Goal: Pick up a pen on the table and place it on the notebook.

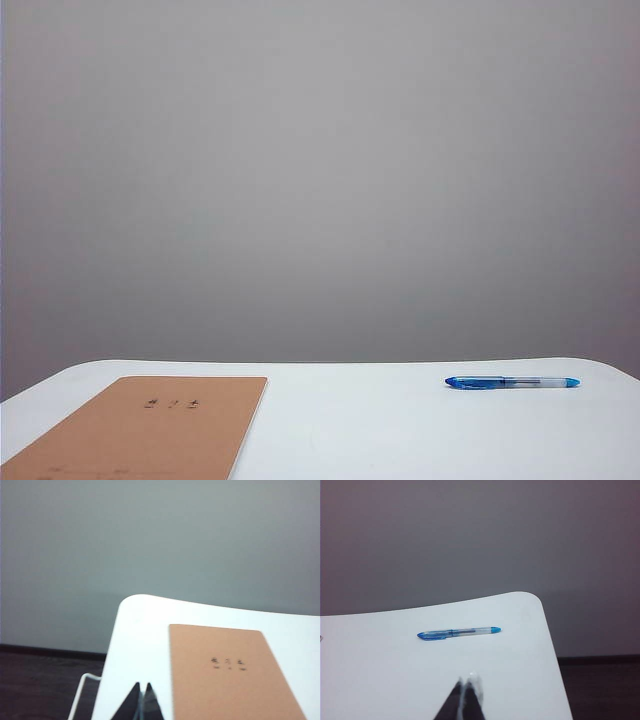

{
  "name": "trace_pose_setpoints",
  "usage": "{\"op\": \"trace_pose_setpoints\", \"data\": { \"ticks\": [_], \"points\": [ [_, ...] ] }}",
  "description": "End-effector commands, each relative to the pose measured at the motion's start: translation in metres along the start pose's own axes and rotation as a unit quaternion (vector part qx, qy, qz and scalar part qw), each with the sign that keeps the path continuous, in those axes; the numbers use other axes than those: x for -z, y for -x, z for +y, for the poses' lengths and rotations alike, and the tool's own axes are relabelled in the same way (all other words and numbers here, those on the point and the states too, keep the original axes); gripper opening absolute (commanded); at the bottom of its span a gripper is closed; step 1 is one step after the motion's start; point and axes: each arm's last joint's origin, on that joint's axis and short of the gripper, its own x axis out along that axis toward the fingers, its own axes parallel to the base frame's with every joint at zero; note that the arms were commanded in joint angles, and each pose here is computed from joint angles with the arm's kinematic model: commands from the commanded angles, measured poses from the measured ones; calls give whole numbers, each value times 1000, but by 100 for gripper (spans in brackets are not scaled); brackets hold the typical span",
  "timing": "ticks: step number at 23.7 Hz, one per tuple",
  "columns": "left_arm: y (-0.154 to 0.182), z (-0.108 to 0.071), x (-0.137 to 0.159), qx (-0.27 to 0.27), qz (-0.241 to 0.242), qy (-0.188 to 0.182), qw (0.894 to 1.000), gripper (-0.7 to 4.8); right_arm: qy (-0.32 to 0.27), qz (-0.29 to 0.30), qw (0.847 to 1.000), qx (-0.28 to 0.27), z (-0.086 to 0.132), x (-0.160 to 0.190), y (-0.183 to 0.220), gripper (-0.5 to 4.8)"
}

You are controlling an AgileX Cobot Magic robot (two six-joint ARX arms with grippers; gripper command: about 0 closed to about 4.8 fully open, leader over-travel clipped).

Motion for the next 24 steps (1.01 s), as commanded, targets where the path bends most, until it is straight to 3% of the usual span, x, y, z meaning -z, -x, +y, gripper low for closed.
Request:
{"op": "trace_pose_setpoints", "data": {
  "ticks": [1, 5, 8, 11, 13, 18, 21, 24],
  "points": [
    [0, -1, -3, 10, -11, -1, 1000, -5, -2, -7, 1000, 0, 0, 0, 0, -8],
    [0, -1, -3, 10, -11, 14, 1000, -5, -2, -17, 1000, 4, 0, -2, 0, -8],
    [1, -1, -6, 15, -20, 74, 997, -5, -5, -47, 999, 20, -1, -7, 0, -8],
    [6, -3, -23, 31, -56, 70, 995, -5, -21, -103, 994, 7, 1, -18, 2, -8],
    [12, -6, -42, 39, -81, 65, 994, -5, -32, -170, 983, 57, -1, -29, 5, -9],
    [11, -8, -61, 56, -64, 64, 994, -5, -44, -251, 965, 66, 1, -47, 13, -9],
    [9, -11, -108, 58, -69, 34, 995, -5, -45, -301, 948, 89, 4, -82, 28, -9],
    [-4, -13, -149, 55, -60, 7, 997, -5, -15, -300, 948, 106, 6, -118, 29, -9]
  ]
}}
